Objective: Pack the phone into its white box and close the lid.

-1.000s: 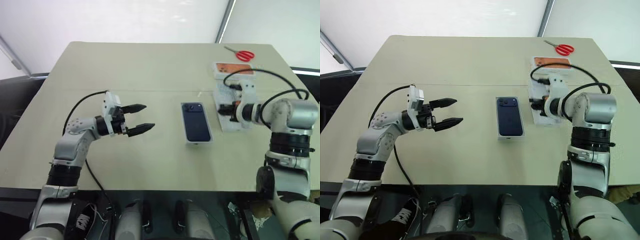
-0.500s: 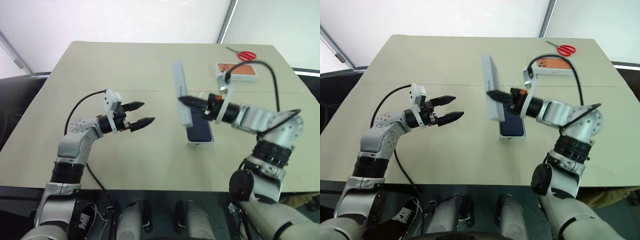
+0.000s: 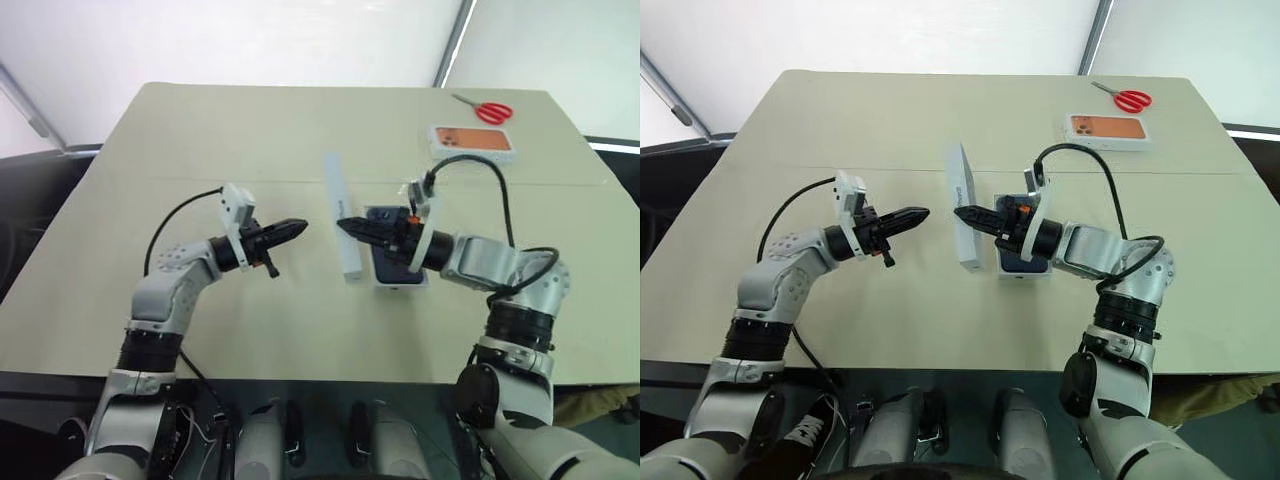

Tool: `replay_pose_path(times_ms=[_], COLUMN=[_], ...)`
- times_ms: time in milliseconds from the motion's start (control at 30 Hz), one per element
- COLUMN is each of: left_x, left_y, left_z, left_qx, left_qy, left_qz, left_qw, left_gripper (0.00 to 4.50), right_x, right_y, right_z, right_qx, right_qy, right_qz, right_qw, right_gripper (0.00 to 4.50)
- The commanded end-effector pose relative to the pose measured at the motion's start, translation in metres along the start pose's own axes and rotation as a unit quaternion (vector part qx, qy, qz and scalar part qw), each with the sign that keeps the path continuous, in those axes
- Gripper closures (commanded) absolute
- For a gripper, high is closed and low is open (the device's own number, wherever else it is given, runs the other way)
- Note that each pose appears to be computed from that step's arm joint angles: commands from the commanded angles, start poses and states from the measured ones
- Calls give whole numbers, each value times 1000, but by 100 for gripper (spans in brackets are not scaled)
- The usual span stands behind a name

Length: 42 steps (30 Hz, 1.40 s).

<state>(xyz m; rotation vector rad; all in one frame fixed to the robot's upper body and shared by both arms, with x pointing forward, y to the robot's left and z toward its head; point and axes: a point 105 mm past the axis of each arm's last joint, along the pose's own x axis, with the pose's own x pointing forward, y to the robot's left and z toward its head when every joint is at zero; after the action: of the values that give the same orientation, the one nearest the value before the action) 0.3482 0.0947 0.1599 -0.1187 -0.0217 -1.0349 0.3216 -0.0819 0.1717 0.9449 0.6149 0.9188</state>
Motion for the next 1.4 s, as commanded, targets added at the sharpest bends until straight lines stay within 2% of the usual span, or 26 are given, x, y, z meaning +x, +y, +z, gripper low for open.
replay_pose_path(times_ms=[33,100,200,300,400,433,533,567,633,733,800,833,933,967,1033,1067,1167,1400], left_x=[13,17,24,36,48,50,52,52,52,53,59,63,74,80,90,95,101,83], left_y=[-10,-13,-17,-22,-25,-25,-25,-25,-25,-24,-24,-24,-26,-28,-32,-34,-36,-26], left_z=[7,3,-10,-24,-25,-24,-21,-21,-23,-27,-28,-27,-24,-24,-24,-25,-27,-25], left_qx=[21,27,4,-4,-6,-9,-7,-9,-6,-4,-6,-14,-8,-11,-6,-11,-8,-5], left_qy=[-12,-9,-2,4,-5,-8,-13,-12,-9,-2,-2,-4,-14,-15,-16,-14,-15,-6], left_qz=[-10,-13,-18,-19,-20,-19,-20,-21,-26,-27,-26,-28,-33,-37,-46,-49,-53,-42], left_qw=[1000,1000,1000,1000,1000,1000,1000,1000,1000,1000,1000,1000,999,999,999,999,998,999], left_gripper=[447,447,450,450,450,450,450,450,450,450,450,450,450,450,450,450,450,450], right_x=[-1,-2,-4,-6,-8,-9,-15,-22,-45,-68,-80,-86,-94,-98,-98,-96,-93,-82], right_y=[5,2,-1,-3,-5,-6,-4,-6,-8,-16,-19,-23,-31,-34,-38,-41,-52,-48], right_z=[2,2,7,13,17,18,24,36,60,79,94,99,105,109,105,100,90,87], right_qx=[10,18,25,32,11,2,-47,-74,-198,-230,-199,-234,-334,-400,-534,-573,-635,-681], right_qy=[-12,-15,-28,-42,-48,-51,-49,-68,-96,-112,-149,-153,-136,-126,-67,-41,3,12], right_qz=[4,-5,-19,-27,-43,-51,-68,-85,-143,-170,-170,-199,-252,-282,-312,-311,-311,-287], right_qw=[1000,1000,999,998,998,997,995,991,965,952,954,939,898,863,783,757,707,674], right_gripper=[450,450,362,205,42,5,5,5,5,5,57,88,228,285,388,445,445,445])
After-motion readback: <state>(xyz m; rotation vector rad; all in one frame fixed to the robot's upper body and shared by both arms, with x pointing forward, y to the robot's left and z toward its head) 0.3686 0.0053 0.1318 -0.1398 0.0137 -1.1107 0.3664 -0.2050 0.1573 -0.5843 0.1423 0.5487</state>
